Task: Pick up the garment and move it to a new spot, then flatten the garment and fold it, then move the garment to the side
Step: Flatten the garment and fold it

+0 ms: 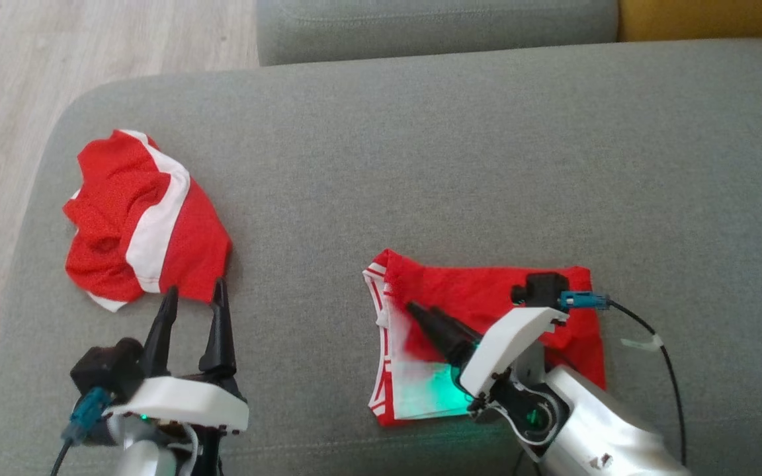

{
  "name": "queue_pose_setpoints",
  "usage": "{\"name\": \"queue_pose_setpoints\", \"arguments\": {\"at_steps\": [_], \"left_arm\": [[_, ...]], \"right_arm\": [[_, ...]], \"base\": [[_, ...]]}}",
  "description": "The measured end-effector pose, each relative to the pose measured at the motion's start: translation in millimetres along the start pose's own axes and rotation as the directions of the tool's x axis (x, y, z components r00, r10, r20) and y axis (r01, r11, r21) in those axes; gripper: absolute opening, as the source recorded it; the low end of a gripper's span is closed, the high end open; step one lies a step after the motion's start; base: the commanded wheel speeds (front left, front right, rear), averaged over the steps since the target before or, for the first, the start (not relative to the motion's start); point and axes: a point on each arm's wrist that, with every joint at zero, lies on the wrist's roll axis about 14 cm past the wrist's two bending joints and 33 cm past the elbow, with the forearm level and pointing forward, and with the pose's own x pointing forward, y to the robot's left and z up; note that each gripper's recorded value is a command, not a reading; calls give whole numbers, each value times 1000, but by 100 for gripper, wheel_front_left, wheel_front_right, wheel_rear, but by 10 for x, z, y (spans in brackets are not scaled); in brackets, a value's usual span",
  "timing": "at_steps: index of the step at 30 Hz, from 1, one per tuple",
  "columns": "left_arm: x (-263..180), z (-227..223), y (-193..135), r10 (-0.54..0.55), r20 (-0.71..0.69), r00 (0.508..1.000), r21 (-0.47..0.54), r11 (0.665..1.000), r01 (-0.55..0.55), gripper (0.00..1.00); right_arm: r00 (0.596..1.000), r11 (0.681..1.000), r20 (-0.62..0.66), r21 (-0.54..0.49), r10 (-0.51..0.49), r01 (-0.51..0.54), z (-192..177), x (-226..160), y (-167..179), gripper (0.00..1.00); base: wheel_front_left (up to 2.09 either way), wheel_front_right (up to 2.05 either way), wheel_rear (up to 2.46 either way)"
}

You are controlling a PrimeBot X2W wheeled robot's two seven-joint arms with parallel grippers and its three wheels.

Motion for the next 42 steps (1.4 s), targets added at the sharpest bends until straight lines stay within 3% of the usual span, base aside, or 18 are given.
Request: {"name": "queue_pose_setpoints", "arguments": {"at_steps": [6,13,19,24,29,32,37,42], "left_arm": [[-5,55,-39,-11,17,1000,1,1000,11,100],[25,87,-118,-32,27,999,1,999,32,100],[82,104,-193,-54,33,998,0,999,54,100],[124,96,-263,-74,31,997,-2,997,74,100],[159,87,-319,-90,30,995,-5,996,90,100],[176,65,-337,-95,24,995,-11,995,95,100],[191,56,-373,-104,22,994,-12,995,104,100],[183,10,-403,-113,8,994,-13,994,113,100]], "right_arm": [[998,1000,53,-11,15,-14,104,-16,92,100],[980,999,197,-49,8,1,558,-51,118,100],[944,972,330,-213,-19,94,1064,-179,-15,100],[906,892,421,-388,-52,231,1498,-458,-317,100],[868,816,493,-479,-57,325,1734,-741,-504,100],[822,770,568,-507,-39,387,1879,-974,-552,100],[771,685,635,-537,-57,493,1676,-1311,-667,100],[733,673,671,-492,-110,552,1348,-1501,-711,100]], "base": [[0,0,0],[0,0,0],[0,0,0],[0,0,0],[0,0,0],[0,0,0],[0,0,0],[0,0,0]]}}
